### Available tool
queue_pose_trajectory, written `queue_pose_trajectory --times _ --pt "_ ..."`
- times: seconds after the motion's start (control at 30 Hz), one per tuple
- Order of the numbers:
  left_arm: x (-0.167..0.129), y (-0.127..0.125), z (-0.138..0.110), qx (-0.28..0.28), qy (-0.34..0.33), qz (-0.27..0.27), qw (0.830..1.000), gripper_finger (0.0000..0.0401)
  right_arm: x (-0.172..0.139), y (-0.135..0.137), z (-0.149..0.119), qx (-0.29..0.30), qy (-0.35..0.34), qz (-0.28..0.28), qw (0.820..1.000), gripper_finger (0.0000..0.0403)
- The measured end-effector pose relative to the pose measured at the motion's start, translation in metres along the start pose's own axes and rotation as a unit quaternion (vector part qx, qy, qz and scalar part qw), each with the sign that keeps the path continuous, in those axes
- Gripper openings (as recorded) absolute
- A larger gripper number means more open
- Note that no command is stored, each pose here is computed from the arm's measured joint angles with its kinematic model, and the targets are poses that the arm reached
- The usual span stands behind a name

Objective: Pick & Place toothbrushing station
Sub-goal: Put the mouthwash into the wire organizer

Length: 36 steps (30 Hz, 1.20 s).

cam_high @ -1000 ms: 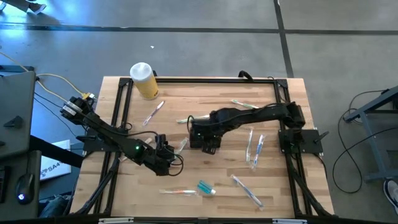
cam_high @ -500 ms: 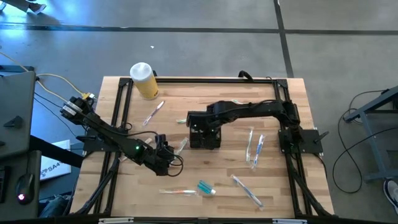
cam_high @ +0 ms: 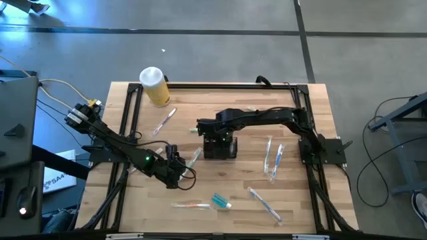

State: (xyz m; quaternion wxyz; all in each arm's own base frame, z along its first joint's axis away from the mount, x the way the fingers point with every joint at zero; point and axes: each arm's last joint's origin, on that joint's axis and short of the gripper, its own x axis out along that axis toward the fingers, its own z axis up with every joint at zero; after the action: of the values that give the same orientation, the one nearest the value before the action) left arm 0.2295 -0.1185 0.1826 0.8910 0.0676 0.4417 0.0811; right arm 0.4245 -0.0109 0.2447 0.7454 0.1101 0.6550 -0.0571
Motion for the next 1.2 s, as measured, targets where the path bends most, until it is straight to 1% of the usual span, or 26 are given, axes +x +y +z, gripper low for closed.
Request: queue_pose_trajectory --times 0.2,0.47,0.77,1.07,1.2 --pt "0.000 0.000 -0.001 -0.001 0.005 -0.001 1.000 0.0241 0.006 0.000 0.001 -0.003 0.006 -0.002 1.000 0.0087" --pt "0.000 0.000 -0.001 -0.001 0.010 -0.009 1.000 0.0241 0.005 0.002 0.000 -0.017 0.008 -0.002 1.000 0.0087" --pt "-0.001 -0.004 -0.003 -0.012 0.030 -0.054 0.998 0.0241 0.019 0.014 0.001 -0.061 0.013 -0.023 0.998 0.0087" --pt "-0.008 -0.016 -0.007 -0.005 0.022 -0.070 0.997 0.0241 0.026 0.014 0.004 -0.067 0.015 -0.020 0.997 0.0087" --pt "-0.009 -0.017 -0.008 -0.002 0.021 -0.072 0.997 0.0241 0.026 0.014 0.004 -0.071 0.015 -0.020 0.997 0.0087"
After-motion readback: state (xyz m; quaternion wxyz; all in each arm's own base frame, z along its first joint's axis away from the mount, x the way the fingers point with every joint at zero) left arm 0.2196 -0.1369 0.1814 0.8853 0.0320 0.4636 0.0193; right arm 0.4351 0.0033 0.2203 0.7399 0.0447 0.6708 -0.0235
